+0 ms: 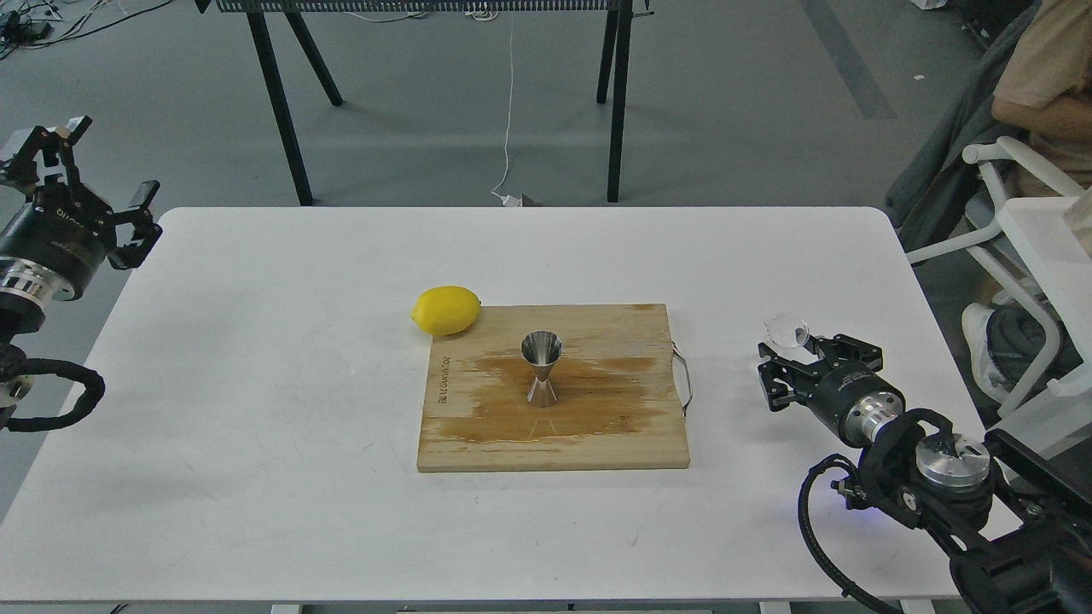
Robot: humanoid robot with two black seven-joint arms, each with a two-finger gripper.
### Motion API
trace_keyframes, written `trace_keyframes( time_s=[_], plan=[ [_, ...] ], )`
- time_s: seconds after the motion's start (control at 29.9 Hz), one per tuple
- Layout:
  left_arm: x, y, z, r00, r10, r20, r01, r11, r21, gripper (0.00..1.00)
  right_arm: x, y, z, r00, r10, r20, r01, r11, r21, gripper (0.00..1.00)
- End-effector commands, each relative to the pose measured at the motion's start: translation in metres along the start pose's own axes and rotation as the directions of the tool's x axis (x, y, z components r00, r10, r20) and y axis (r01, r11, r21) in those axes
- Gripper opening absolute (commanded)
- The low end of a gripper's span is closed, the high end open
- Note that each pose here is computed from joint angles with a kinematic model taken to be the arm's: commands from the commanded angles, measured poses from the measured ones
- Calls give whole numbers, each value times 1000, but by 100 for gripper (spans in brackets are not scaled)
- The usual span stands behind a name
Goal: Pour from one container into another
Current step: 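Grasp the clear glass cup with the right gripper and lift it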
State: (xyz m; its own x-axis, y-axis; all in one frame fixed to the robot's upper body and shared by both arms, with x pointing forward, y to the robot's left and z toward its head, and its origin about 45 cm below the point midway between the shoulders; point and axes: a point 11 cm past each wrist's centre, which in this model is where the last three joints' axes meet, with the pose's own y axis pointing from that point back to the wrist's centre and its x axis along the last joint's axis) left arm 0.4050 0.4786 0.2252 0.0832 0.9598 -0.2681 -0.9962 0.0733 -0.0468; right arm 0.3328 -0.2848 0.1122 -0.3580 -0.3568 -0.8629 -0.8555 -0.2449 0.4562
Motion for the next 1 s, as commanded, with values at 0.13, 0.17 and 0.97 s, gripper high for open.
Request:
trace_keyframes(
  time_s=[0.13,0.17,0.97],
  plan=[
    [0,0,0,1000,0,-1,0,1000,-1,94,-82,8,30,955,-205,-216,192,978,-80,35],
    [0,0,0,1000,0,-2,0,1000,0,94,-88,8,31,945,-214,-246,200,976,-83,35],
    [2,5,-7,1000,9,-6,-8,1000,12,94,-143,-12,131,561,-366,-742,242,930,-276,35]
  ],
)
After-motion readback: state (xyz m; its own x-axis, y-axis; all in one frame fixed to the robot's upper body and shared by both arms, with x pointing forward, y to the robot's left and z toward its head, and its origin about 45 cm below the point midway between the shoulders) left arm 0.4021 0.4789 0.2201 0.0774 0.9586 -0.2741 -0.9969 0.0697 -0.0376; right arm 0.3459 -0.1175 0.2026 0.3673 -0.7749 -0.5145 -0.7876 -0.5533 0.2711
